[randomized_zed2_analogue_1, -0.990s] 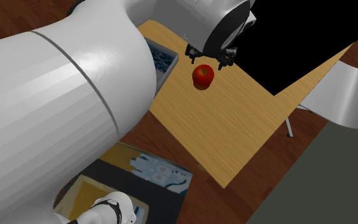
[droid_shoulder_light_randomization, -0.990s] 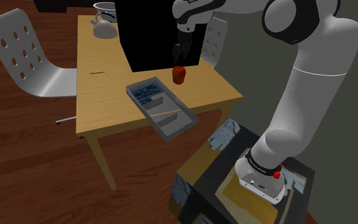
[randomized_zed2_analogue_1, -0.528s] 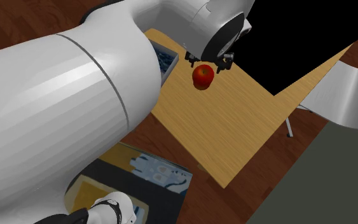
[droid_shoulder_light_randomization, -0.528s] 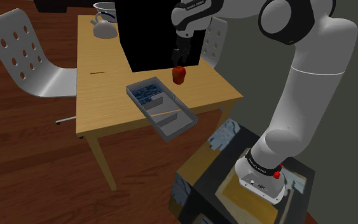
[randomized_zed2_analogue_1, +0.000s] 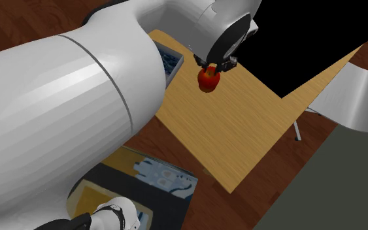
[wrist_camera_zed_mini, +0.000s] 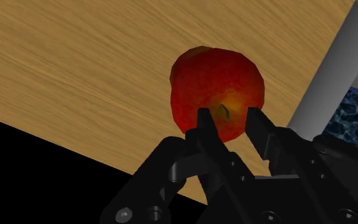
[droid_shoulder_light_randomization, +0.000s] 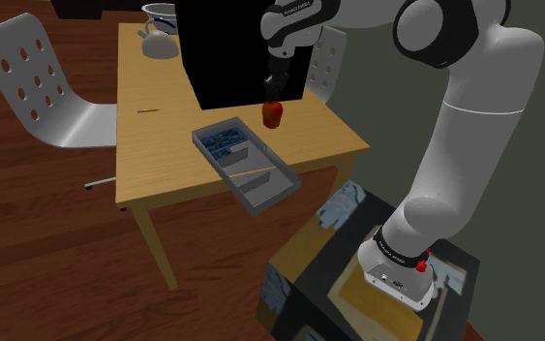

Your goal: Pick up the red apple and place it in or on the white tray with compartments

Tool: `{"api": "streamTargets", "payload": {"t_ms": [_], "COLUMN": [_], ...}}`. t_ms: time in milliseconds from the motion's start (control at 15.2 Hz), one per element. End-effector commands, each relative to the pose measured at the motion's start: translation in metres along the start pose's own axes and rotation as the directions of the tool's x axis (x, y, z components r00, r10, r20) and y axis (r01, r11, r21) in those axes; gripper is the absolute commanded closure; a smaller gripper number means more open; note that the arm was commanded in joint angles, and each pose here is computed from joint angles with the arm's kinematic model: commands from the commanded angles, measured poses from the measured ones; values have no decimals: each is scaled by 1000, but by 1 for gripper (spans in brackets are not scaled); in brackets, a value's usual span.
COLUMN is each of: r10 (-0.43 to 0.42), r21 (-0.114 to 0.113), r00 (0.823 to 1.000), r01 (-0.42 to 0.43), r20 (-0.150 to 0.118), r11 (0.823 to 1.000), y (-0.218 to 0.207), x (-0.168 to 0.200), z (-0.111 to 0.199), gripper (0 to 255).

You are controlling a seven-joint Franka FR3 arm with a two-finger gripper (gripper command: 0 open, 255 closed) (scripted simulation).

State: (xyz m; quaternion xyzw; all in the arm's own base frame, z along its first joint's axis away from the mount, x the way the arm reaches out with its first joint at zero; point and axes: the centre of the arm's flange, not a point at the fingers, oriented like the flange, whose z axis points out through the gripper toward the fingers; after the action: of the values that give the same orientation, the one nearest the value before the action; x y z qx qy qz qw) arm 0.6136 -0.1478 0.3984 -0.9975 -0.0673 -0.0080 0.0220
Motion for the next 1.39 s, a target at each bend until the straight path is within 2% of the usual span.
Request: {"api": "streamTargets", "payload": {"t_ms": [0,462,1320], "r10": [0,0,0], "r21": [0,0,0], "r00": [1000,1000,1000], "r01": [0,0,0], "r20": [0,0,0], "r11": [1000,1000,1000], "y": [0,0,-3], "x": [0,0,1], "z": [0,0,-69], "gripper": [255,255,255]}}
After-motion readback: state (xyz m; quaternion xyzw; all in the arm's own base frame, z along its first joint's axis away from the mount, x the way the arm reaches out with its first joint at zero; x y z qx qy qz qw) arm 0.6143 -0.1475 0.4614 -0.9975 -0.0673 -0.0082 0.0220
